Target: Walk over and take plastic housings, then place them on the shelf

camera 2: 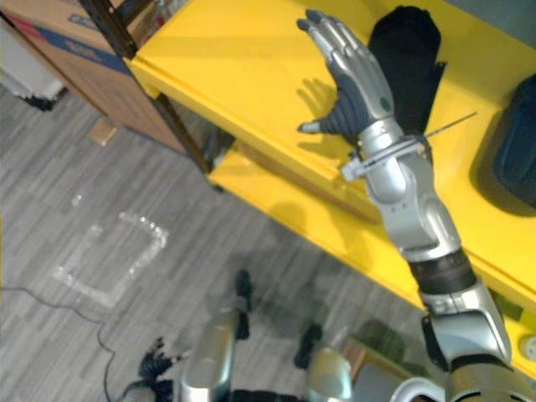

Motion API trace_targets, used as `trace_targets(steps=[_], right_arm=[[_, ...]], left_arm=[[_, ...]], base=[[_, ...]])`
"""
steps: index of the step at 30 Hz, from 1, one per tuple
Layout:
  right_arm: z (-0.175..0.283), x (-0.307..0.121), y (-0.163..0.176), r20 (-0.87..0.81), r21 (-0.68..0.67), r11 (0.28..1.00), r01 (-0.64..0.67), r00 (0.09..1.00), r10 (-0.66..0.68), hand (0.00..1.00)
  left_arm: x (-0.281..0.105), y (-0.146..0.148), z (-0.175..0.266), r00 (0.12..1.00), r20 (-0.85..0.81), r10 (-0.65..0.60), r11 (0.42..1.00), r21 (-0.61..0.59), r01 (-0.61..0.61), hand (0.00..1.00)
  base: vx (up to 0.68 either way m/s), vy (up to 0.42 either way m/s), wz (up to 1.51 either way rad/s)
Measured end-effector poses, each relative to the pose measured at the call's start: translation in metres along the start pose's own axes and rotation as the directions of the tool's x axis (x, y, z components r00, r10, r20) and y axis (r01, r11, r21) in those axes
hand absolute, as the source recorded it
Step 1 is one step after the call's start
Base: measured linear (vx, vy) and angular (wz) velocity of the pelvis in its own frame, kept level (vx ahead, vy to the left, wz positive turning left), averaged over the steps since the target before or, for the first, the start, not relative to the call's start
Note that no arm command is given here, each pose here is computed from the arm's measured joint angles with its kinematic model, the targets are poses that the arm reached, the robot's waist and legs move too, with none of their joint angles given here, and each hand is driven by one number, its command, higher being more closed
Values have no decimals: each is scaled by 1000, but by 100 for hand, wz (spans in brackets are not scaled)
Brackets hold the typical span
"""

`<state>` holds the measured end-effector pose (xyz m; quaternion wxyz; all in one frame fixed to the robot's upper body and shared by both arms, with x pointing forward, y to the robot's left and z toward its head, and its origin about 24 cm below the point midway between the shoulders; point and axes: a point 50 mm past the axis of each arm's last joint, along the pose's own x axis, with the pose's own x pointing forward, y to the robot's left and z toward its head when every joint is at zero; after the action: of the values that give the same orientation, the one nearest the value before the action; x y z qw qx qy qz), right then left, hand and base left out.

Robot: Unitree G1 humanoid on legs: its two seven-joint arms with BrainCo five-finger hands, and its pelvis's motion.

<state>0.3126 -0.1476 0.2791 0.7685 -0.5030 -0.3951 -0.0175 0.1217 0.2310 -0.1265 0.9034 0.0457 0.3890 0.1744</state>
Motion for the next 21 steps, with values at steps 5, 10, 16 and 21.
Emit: trace_targets(steps=[5, 10, 16, 21], right_arm=[[-16, -8, 6, -100, -13, 999, -34, 994, 32, 0], [-24, -10, 8, -152, -15, 999, -39, 988, 36, 0], [-48, -29, 4, -300, -35, 999, 19, 953, -28, 0], [-66, -49, -6, -411, -93, 988, 124, 899, -152, 0]], left_arm=[[0, 0, 2, 1000, 9, -3, 1000, -4, 3, 0], [0, 0, 3, 1000, 10, -3, 1000, -4, 3, 0], [0, -1, 5, 1000, 19, -5, 1000, -7, 5, 0], [1, -1, 5, 1000, 16, -3, 1000, -8, 3, 0]], base=[[10, 1, 2], [20, -7, 2], [4, -1, 1], [0, 0, 0]])
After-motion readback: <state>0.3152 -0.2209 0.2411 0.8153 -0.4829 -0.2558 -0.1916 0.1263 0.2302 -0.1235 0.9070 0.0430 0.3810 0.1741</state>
